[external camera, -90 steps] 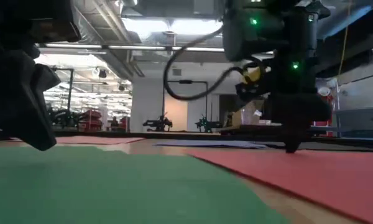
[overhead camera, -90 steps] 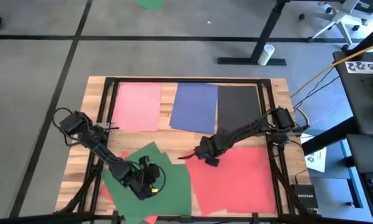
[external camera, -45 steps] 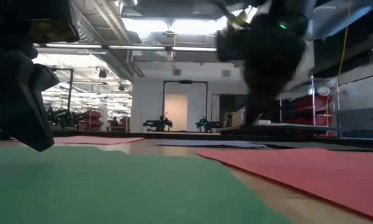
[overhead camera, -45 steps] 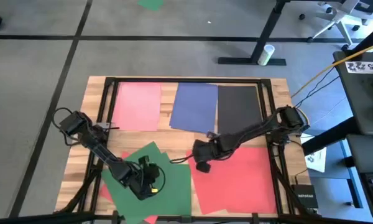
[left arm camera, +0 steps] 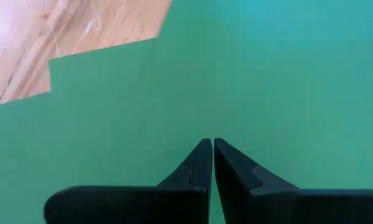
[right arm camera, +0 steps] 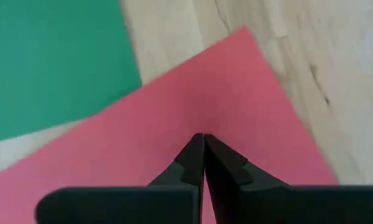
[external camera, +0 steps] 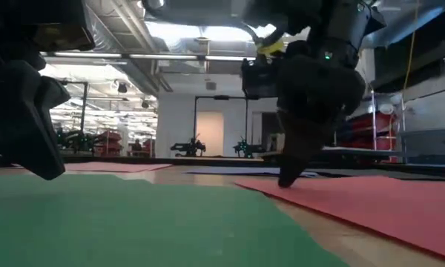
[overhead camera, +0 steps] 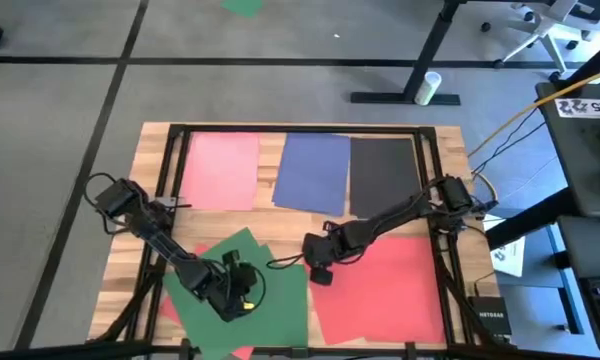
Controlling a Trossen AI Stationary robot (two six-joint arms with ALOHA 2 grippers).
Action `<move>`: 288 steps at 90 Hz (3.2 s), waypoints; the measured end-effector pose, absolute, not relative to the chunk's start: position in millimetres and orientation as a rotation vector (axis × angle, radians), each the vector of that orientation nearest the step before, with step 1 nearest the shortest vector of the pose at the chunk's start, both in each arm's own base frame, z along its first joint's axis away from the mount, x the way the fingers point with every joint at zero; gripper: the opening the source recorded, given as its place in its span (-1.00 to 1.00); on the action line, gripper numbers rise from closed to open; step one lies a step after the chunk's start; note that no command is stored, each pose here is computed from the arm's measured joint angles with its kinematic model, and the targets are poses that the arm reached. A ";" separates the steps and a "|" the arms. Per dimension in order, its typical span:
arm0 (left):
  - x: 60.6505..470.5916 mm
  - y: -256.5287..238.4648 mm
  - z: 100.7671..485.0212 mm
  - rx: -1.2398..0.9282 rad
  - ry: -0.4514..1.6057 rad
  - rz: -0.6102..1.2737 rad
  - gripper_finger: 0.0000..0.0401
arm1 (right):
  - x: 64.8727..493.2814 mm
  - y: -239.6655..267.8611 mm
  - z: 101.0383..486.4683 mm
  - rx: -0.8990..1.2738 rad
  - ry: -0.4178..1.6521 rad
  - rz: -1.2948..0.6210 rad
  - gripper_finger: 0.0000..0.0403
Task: Organize paper
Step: Stack the red paper on top of the other red paper on the table
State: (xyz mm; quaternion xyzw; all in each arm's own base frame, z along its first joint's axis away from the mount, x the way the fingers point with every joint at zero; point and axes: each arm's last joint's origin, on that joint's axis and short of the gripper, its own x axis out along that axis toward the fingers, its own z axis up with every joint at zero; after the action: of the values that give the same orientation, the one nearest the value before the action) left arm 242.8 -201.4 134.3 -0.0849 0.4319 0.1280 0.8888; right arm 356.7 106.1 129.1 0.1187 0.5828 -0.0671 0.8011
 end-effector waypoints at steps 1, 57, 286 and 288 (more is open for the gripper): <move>242.8 -201.5 134.4 -0.177 0.897 0.266 -1.00 | 356.3 106.1 129.0 0.256 1.254 -0.145 -1.00; 242.4 -201.4 134.4 -0.173 0.899 0.267 -1.00 | 325.0 108.0 137.2 0.234 1.451 -0.311 -1.00; 242.1 -201.9 134.4 -0.187 0.896 0.272 -1.00 | 312.9 213.0 132.4 0.389 1.398 0.175 -1.00; 242.0 -201.8 134.3 -0.186 0.897 0.272 -1.00 | 311.7 214.0 133.6 0.381 1.413 0.180 -1.00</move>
State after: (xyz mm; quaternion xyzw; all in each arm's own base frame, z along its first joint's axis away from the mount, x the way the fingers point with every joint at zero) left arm 242.0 -201.8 134.3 -0.0894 0.4317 0.1309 0.8880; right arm 311.7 214.0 133.6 0.1735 0.6443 0.0819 0.7403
